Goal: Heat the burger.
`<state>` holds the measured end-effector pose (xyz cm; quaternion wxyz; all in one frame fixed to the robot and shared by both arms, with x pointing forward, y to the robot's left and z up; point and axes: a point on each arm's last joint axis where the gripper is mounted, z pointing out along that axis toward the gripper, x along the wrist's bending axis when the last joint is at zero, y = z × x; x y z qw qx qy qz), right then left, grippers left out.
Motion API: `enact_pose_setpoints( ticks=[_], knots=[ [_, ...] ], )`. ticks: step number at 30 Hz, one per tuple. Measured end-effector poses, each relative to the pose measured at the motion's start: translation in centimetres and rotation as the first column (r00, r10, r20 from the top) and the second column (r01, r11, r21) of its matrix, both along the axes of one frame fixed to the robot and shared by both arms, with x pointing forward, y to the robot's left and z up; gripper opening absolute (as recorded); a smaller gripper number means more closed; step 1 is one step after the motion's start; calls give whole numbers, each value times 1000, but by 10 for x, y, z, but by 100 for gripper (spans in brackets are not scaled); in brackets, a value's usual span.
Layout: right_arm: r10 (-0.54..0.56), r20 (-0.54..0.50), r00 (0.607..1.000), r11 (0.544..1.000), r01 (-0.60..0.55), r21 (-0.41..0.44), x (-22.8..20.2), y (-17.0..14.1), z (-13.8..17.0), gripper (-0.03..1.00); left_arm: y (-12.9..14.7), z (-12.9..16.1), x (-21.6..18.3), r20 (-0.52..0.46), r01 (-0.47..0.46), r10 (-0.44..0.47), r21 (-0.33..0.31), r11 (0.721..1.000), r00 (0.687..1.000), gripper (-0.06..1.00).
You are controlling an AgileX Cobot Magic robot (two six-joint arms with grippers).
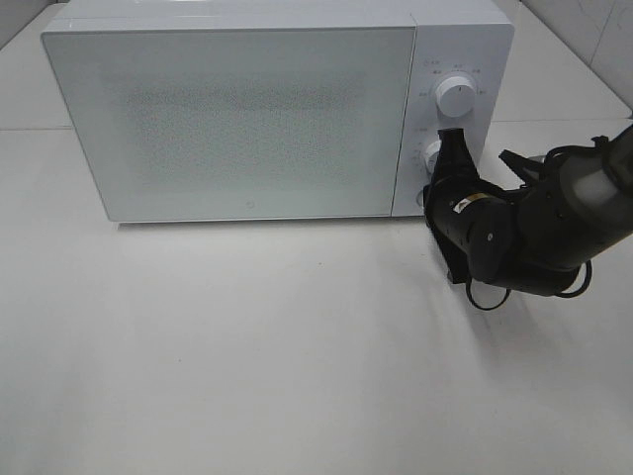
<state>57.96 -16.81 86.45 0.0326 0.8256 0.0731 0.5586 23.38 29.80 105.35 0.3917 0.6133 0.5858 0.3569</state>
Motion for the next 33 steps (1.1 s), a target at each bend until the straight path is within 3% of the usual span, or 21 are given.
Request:
enact_pose_setpoints(
  ticks=[16, 33],
  knots=[
    [-53, 31, 998, 999, 53, -6, 10, 6, -12, 0, 0, 0, 0, 0, 0, 0, 0, 1000, 1000, 99],
    [-35, 23, 999, 999, 35, -4, 7, 6, -6, 0, 0, 0, 0, 0, 0, 0, 0, 1000, 1000, 99]
  ],
)
